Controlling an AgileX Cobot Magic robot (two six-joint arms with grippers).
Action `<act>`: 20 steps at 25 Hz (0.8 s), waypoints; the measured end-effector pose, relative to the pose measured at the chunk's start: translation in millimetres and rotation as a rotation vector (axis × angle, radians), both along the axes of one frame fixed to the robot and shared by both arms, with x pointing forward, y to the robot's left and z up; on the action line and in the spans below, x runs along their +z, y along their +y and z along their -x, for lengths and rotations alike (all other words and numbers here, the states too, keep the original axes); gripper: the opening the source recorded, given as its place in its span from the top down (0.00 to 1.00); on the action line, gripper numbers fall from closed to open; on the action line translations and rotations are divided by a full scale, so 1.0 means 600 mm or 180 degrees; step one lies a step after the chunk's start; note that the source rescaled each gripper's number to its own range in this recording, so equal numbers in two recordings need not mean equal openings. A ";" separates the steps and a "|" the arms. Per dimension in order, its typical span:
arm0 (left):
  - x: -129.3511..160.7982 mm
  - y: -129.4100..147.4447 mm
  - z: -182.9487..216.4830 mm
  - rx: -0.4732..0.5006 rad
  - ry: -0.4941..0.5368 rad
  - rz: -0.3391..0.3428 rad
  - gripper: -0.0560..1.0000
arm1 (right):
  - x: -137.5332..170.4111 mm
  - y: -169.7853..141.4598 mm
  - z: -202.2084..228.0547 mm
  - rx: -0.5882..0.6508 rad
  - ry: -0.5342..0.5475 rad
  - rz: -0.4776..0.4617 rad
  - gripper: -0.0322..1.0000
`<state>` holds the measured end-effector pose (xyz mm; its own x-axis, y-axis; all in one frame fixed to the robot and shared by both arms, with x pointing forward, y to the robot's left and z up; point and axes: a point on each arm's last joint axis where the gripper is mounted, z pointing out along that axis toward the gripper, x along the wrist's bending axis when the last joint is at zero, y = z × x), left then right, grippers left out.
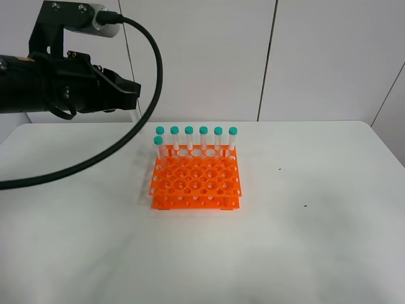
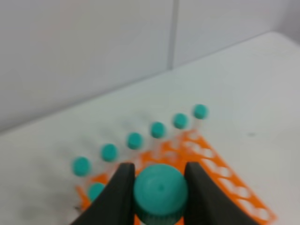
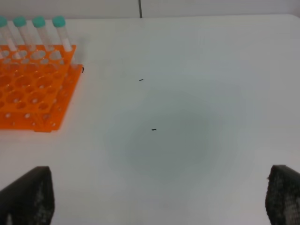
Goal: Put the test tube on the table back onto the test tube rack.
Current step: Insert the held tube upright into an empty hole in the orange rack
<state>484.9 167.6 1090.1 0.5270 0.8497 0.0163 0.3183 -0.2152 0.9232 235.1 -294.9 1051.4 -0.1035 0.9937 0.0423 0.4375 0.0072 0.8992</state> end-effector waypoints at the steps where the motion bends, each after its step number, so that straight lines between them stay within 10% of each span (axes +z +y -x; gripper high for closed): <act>1: -0.001 -0.007 0.003 0.0016 -0.0109 0.0003 0.95 | 0.000 0.000 0.000 0.0000 0.0000 0.0000 0.00; 5: -0.033 -0.031 0.024 -0.0060 -0.0407 0.0004 0.95 | 0.000 0.000 0.000 0.0000 0.0000 0.0000 0.00; 20: -0.095 -0.122 -0.072 -0.0241 0.0298 -0.0202 0.95 | 0.000 0.000 0.000 0.0000 0.0000 0.0000 0.00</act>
